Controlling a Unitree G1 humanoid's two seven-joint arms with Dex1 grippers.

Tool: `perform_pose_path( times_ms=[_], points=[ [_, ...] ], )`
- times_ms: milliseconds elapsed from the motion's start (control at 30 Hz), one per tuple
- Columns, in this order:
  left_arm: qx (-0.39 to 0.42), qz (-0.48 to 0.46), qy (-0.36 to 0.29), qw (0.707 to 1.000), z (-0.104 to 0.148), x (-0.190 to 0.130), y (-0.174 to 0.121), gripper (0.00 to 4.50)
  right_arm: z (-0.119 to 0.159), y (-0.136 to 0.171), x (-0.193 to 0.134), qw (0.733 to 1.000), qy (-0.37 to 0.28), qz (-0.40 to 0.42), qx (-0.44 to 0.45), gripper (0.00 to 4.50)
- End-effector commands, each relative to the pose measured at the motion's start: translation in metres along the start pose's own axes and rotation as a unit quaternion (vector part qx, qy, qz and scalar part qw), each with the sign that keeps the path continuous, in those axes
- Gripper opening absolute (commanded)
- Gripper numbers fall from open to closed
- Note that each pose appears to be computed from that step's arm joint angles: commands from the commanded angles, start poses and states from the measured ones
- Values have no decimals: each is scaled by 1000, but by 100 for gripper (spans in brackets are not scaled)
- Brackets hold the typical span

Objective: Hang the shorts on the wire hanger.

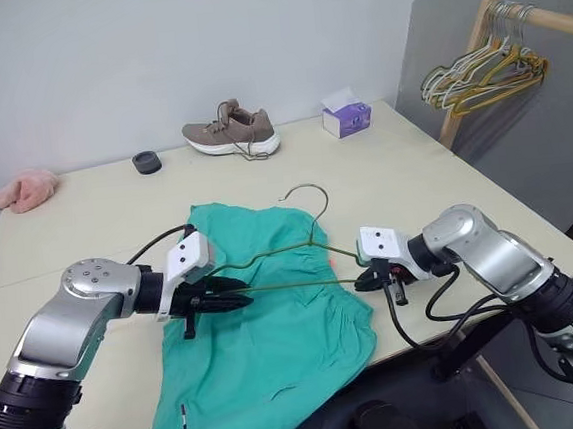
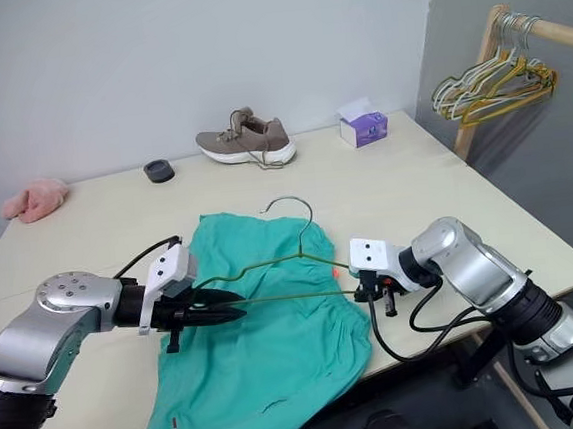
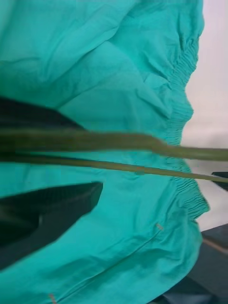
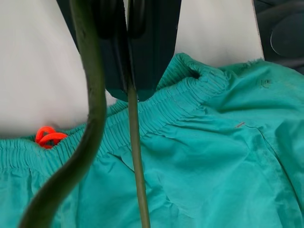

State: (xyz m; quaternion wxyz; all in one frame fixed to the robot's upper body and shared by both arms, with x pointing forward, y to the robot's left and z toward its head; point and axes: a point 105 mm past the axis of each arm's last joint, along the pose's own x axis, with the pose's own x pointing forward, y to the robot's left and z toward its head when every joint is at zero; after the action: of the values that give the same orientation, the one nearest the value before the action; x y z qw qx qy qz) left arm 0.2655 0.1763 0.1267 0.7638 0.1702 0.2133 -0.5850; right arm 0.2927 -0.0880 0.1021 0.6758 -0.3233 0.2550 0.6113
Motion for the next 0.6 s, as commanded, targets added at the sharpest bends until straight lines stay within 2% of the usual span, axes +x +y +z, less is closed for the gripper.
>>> perform_pose_path(
  times_ms=[33, 200, 467, 600],
  points=[
    [5, 25, -23, 999, 8, -11, 7, 224, 5, -4, -16, 1000, -15, -23, -4, 0],
    [-14, 81, -58, 995, 9, -24, 24, 380, -7, -1, -27, 999, -13, -27, 27, 0],
    [-65, 131, -66, 987, -10, -46, 37, 380, -37, 6, -49, 992, -9, -65, 112, 0],
    [-86, 142, -64, 984, -20, -50, 40, 447, -55, 13, -61, 981, -8, -94, 168, 0]
  ],
)
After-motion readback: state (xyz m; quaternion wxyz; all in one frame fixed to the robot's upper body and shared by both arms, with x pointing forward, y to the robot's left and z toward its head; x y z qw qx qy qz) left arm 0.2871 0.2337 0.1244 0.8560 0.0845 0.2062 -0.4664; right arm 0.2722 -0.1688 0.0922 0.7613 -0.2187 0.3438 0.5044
